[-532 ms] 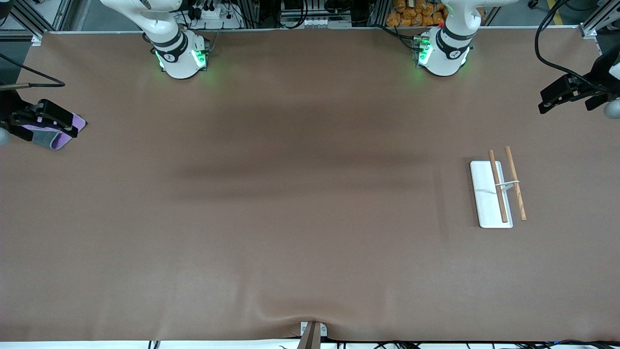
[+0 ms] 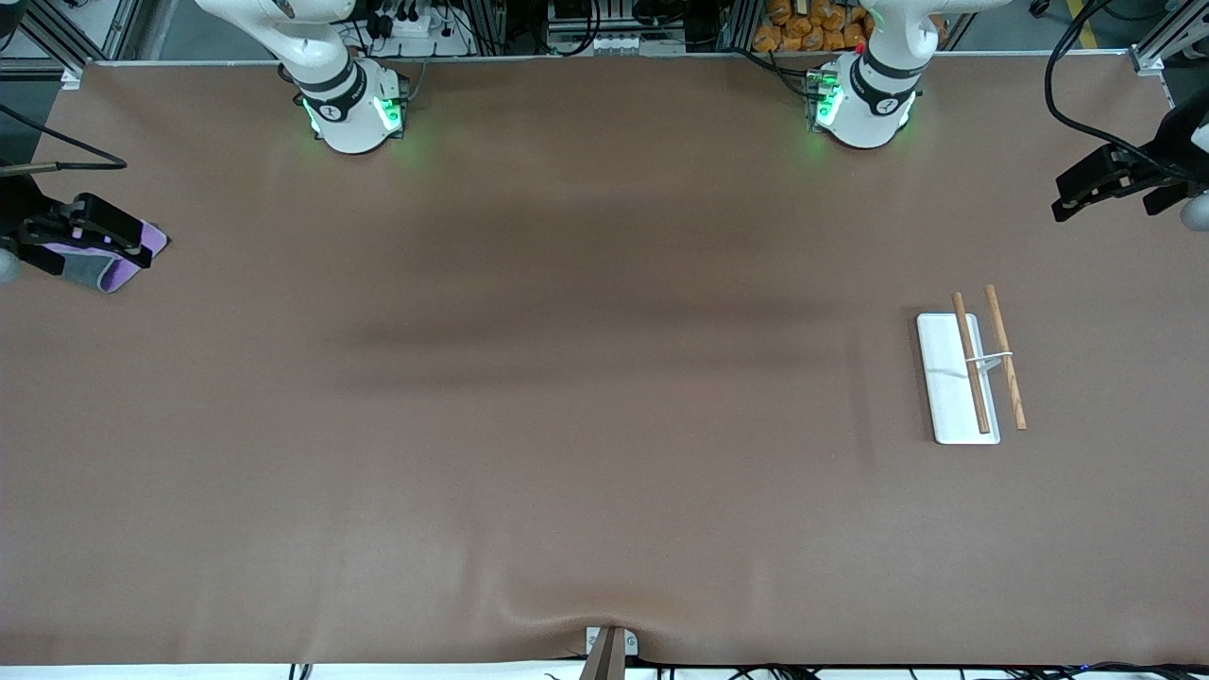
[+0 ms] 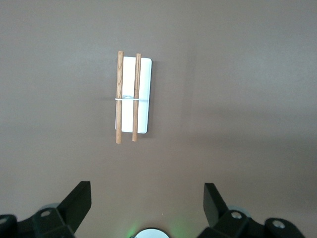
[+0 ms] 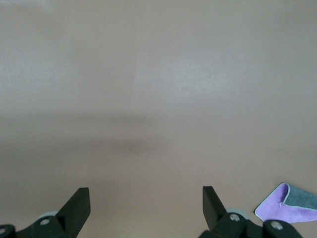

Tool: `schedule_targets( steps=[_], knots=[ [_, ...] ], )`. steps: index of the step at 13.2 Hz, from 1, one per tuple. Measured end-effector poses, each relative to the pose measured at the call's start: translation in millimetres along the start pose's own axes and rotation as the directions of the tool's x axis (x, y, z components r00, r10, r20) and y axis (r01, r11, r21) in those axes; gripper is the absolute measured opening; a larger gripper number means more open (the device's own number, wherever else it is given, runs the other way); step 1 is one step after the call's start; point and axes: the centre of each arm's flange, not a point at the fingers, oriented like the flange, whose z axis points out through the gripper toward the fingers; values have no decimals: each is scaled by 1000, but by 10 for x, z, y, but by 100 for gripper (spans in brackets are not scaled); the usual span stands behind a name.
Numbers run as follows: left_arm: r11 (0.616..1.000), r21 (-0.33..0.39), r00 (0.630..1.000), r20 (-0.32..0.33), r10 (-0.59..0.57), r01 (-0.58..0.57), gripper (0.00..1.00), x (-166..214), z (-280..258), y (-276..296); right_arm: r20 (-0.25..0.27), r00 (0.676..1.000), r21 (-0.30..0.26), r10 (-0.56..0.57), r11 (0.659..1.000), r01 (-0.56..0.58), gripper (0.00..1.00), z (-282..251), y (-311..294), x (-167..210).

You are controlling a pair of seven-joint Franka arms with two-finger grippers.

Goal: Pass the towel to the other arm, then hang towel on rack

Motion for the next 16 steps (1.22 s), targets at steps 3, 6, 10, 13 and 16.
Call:
schedule_targets(
  steps=[3, 6, 10, 13, 16],
  knots=[
    [1000, 0, 1000, 0, 0, 0, 100, 0, 0, -1, 0, 1000, 0, 0, 1000, 0, 100, 1, 0, 0],
    [1000, 0, 1000, 4, -2, 2, 100, 14, 23, -8, 3, 1000, 0, 1, 1000, -1, 100, 16, 8, 0],
    [1000, 0, 1000, 12, -1, 1, 100, 37, 61, -6, 12, 1000, -1, 10, 1000, -10, 100, 62, 59, 8],
    [1000, 0, 1000, 12, -1, 1, 100, 37, 61, -5, -1, 1000, -3, 13, 1000, -13, 100, 105, 84, 59],
    [1000, 0, 1000, 11, -1, 1, 100, 37, 59, -3, 14, 1000, -19, 17, 1000, -17, 100, 421, 152, 249]
  ],
)
